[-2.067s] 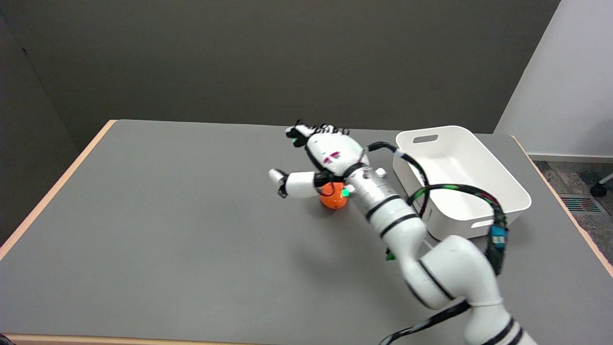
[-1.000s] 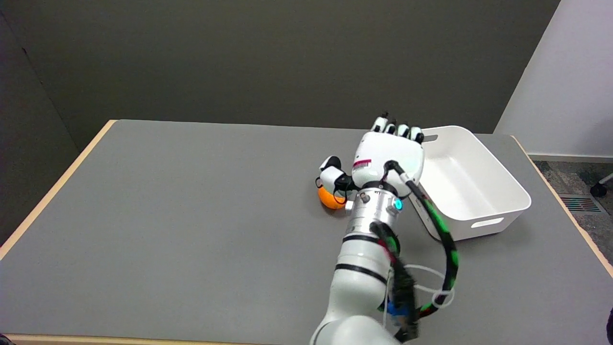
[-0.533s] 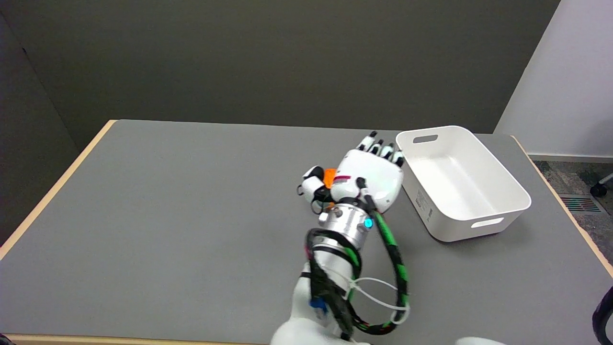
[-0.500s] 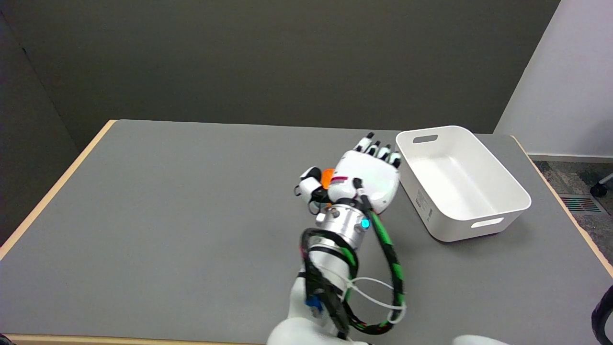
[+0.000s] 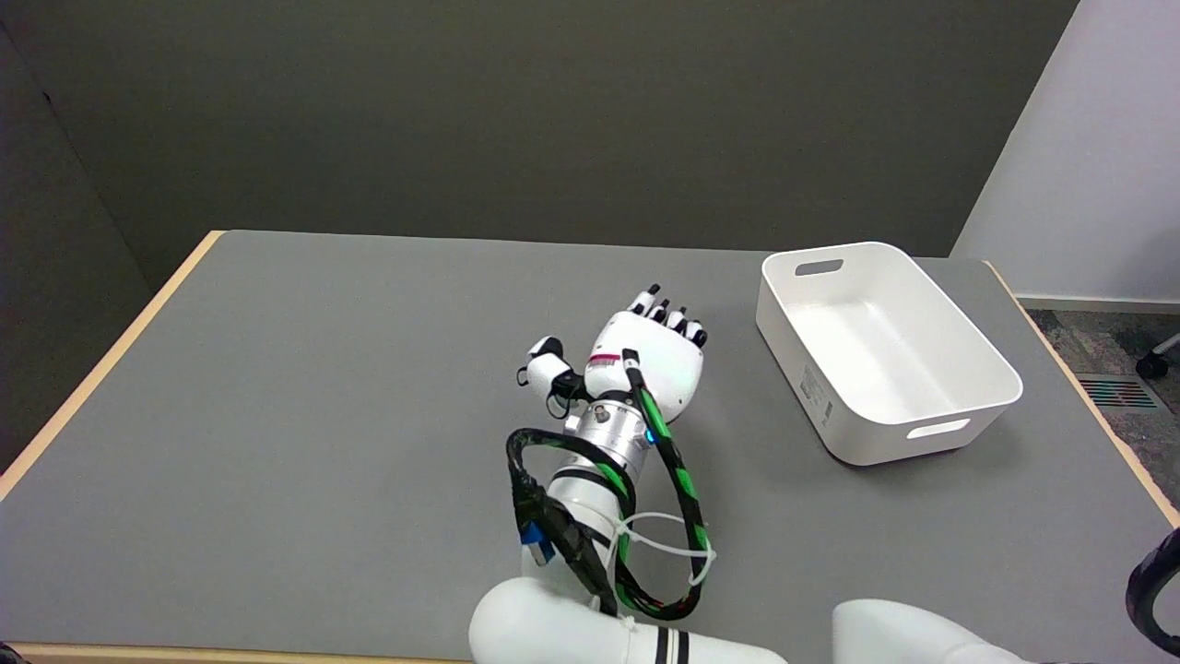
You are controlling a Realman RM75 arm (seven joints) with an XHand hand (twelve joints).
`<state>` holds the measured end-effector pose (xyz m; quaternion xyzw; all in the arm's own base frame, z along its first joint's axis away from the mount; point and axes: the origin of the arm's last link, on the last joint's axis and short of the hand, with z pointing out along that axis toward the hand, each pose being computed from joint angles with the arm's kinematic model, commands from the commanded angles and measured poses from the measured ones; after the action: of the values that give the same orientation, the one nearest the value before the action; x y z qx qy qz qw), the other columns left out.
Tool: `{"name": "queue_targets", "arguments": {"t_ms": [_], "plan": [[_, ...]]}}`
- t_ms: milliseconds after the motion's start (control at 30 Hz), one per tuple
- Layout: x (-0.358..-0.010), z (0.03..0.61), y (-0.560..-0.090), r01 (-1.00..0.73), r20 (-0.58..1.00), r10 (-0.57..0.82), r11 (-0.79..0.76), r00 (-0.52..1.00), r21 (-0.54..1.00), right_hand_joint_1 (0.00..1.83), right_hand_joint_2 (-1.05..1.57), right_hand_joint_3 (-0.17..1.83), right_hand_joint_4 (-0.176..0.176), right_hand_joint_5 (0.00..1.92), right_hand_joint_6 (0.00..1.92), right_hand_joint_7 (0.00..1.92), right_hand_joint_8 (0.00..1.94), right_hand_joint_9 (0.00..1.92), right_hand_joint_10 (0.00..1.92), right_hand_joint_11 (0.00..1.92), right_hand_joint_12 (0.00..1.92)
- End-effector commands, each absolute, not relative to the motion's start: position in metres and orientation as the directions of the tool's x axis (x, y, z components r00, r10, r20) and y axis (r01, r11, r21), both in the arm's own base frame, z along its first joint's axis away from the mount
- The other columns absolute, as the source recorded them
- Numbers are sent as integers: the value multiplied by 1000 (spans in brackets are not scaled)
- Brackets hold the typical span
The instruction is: Pick up mango.
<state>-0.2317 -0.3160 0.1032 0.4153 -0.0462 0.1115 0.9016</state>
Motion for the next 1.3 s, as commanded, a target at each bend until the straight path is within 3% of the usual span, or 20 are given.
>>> {"name": "queue_targets", "arguments": {"t_ms": [33,333,800,1300], "plan": [[-272,148,-337,-320,322,133,695,937,644,395,700,771,-169,259,542,427,588,338,1143,371,1675],[-275,179,-353,-309,334,112,718,936,624,394,698,771,-169,257,541,405,569,310,1114,354,1659],[-275,180,-367,-313,350,94,695,932,647,391,695,770,-172,244,527,383,555,273,1074,337,1644],[-302,176,-376,-282,411,-20,698,912,659,384,683,781,-176,226,516,349,542,232,1060,338,1643]]}}
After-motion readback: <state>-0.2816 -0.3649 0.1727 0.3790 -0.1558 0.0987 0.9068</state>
